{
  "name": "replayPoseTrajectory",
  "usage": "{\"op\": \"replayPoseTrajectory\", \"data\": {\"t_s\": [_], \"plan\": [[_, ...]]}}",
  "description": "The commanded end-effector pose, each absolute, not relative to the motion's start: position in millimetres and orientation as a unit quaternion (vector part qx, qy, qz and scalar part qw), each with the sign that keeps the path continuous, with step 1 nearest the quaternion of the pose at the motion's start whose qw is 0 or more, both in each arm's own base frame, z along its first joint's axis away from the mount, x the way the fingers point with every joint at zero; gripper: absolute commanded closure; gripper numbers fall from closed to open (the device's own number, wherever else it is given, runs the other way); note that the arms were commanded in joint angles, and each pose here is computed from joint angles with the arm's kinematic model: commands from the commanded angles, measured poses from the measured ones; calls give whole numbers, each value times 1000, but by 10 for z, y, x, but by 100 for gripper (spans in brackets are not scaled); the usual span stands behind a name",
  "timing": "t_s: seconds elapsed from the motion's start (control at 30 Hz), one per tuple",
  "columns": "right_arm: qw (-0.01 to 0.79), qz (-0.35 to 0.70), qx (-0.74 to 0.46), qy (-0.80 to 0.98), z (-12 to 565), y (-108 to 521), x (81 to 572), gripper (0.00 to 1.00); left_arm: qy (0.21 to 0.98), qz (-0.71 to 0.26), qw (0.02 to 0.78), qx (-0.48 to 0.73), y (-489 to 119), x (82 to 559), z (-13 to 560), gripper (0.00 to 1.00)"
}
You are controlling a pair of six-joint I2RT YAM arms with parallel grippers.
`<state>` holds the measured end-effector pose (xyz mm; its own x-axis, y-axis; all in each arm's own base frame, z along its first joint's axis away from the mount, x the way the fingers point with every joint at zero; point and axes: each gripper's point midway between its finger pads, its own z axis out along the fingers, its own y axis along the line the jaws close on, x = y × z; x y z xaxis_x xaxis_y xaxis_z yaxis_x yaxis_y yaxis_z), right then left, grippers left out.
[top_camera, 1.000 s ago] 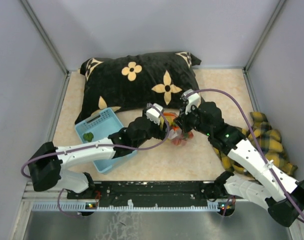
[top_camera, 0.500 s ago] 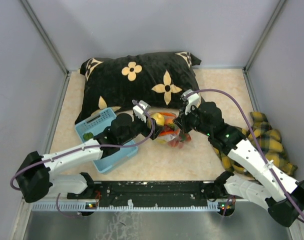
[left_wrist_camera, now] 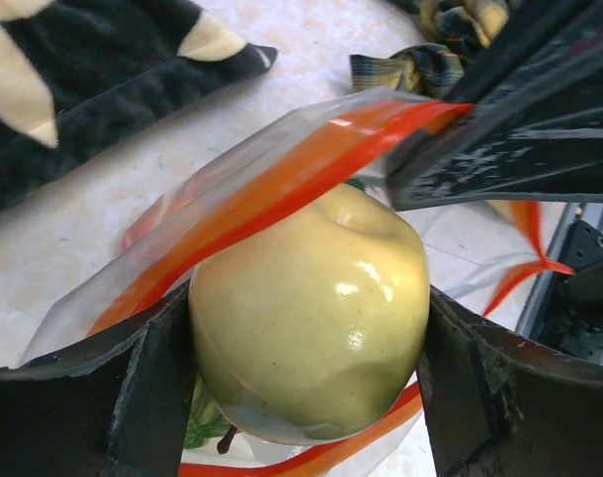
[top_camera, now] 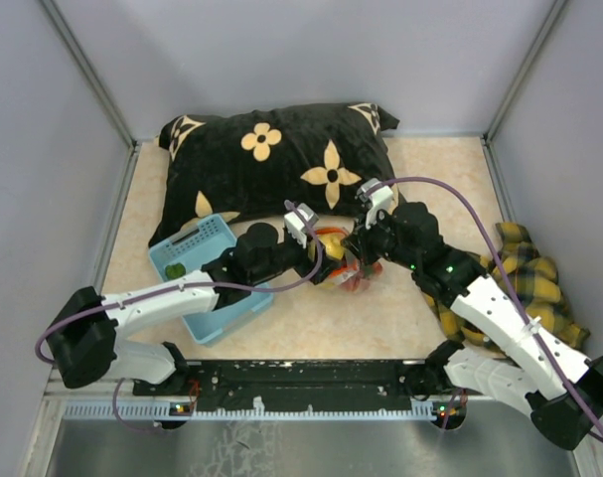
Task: Place the food in the zip-top bag and seal the zipper
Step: Place the fake fruit in the zipper food storage bag.
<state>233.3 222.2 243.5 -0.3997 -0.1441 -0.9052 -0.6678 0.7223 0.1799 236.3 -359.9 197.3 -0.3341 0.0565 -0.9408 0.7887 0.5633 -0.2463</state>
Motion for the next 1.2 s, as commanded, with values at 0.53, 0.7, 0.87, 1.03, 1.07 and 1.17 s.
{"op": "replayPoseTrajectory", "data": {"t_s": [0.53,0.7,0.87,1.03,1.07,1.17], "plan": [[517,338,-273,738,2960,2424,2266,100,755,-244,575,201,-3494,2905,1982,42],[516,338,-271,739,2946,2423,2267,100,751,-260,573,199,-3573,2902,1949,40],[517,332,-265,743,2890,2410,2297,100,737,-304,563,217,-3724,2801,2006,37],[523,323,-256,746,2869,2375,2329,100,739,-317,551,223,-3747,2740,2043,29],[525,321,-254,746,2872,2365,2337,100,740,-317,550,222,-3731,2724,2069,26],[531,312,-248,748,2862,2324,2355,100,742,-319,547,219,-3672,2681,2128,20]]}}
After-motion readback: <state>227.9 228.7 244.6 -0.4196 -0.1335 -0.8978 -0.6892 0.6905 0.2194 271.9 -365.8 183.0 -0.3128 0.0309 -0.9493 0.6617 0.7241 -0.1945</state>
